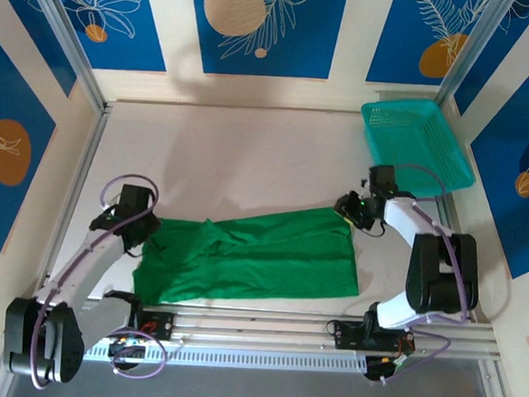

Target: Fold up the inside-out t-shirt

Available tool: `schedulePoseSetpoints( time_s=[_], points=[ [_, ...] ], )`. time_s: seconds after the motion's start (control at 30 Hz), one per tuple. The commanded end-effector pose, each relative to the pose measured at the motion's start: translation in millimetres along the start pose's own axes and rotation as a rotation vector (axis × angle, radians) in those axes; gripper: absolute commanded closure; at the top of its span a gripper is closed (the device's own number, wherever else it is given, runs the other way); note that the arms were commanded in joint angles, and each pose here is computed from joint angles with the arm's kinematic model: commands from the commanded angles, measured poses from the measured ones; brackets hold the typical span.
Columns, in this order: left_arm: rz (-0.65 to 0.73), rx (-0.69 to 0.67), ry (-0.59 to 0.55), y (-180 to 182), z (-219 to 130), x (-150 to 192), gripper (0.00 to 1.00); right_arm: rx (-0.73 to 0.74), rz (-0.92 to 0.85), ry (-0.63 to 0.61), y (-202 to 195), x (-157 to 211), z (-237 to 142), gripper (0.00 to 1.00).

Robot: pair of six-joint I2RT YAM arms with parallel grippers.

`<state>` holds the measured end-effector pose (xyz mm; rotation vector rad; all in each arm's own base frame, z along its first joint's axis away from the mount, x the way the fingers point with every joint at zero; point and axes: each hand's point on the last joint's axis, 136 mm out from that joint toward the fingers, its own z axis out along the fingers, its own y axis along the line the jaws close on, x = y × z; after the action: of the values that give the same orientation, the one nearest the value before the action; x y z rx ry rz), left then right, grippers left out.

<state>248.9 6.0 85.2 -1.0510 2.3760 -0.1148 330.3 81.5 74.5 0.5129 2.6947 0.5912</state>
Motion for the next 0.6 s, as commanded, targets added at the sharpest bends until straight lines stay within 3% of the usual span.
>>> schedulePoseSetpoints(
  time_s=[0.0, 0.13, 0.2, 0.37, 0.57],
  points=[
    [0.033, 0.1, 0.062, -24.5, -14.6, -3.0, 0.52, 0.001, -0.304, -0.086, 61.4, -1.3, -35.8, 0.56],
    [0.127, 0.265, 0.257, -77.7, -11.3, 12.2, 0.57, -0.381, -0.628, 0.068, 189.1, 67.6, -26.2, 0.55],
    [0.172, 0.275, 0.323, -88.0, -1.3, 21.6, 0.62, -0.455, -0.729, 0.168, 228.4, 100.2, -13.5, 0.55],
    [0.191, 0.184, 0.376, -69.5, 34.4, 41.8, 0.63, -0.438, -0.879, 0.292, 275.5, 157.7, 43.4, 0.5],
    [0.116, 0.064, 0.321, -32.4, 61.6, 45.5, 0.68, -0.406, -0.898, 0.351, 297.3, 189.0, 94.9, 0.47]
  ],
)
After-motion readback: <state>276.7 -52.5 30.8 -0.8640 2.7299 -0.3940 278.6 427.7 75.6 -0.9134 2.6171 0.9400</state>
